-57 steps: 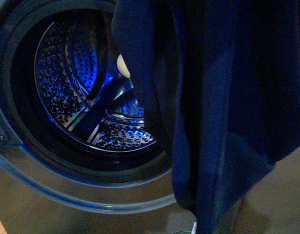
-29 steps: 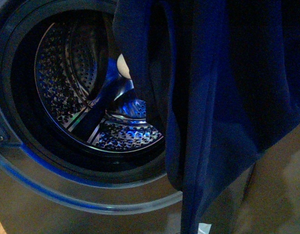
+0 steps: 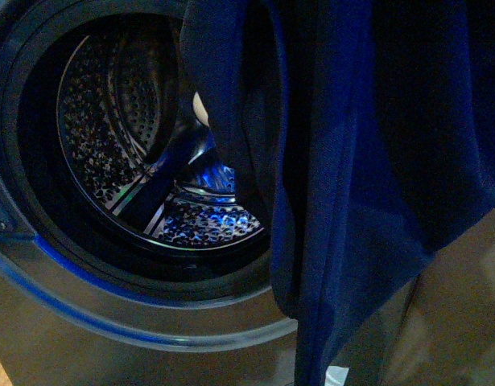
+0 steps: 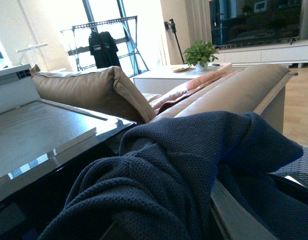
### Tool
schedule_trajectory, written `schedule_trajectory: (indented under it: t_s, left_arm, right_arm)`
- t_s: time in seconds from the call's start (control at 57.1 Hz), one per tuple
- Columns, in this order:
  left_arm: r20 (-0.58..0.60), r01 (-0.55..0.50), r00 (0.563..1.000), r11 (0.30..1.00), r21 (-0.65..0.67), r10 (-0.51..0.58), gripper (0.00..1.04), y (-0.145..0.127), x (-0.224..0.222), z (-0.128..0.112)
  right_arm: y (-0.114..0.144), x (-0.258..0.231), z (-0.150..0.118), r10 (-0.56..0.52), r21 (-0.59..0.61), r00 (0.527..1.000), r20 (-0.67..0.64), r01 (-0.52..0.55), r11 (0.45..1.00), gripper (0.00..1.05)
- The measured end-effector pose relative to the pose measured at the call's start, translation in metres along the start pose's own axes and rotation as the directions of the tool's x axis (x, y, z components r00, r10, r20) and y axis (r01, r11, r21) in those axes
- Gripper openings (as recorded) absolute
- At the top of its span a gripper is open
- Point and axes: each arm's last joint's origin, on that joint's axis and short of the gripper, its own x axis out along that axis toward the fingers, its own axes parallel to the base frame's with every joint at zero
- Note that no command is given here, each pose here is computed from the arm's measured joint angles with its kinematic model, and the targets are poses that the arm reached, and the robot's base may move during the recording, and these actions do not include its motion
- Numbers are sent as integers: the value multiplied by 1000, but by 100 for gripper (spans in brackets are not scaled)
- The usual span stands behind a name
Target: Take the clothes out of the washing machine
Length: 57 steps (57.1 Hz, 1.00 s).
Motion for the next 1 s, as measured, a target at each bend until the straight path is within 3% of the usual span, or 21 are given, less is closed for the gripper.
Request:
schedule_trajectory:
  t_s: [0.35, 0.49, 0.718, 0.998]
  left_arm:
    - [0, 0, 1000, 1000, 0, 0, 14, 0, 0, 0]
    - [0, 0, 1000, 1000, 0, 0, 14, 0, 0, 0]
    - [0, -3, 1000, 1000, 0, 3, 14, 0, 0, 0]
    - [-1, 0, 1000, 1000, 0, 0, 14, 0, 0, 0]
  right_arm:
    - [2, 8, -7, 37, 29, 999, -12, -37, 999, 97]
    - [24, 28, -19, 113, 81, 994, -8, -112, 990, 97]
    - [51, 6, -12, 55, 36, 998, 36, -56, 998, 97]
    - [62, 6, -5, 88, 19, 994, 67, -89, 996, 97]
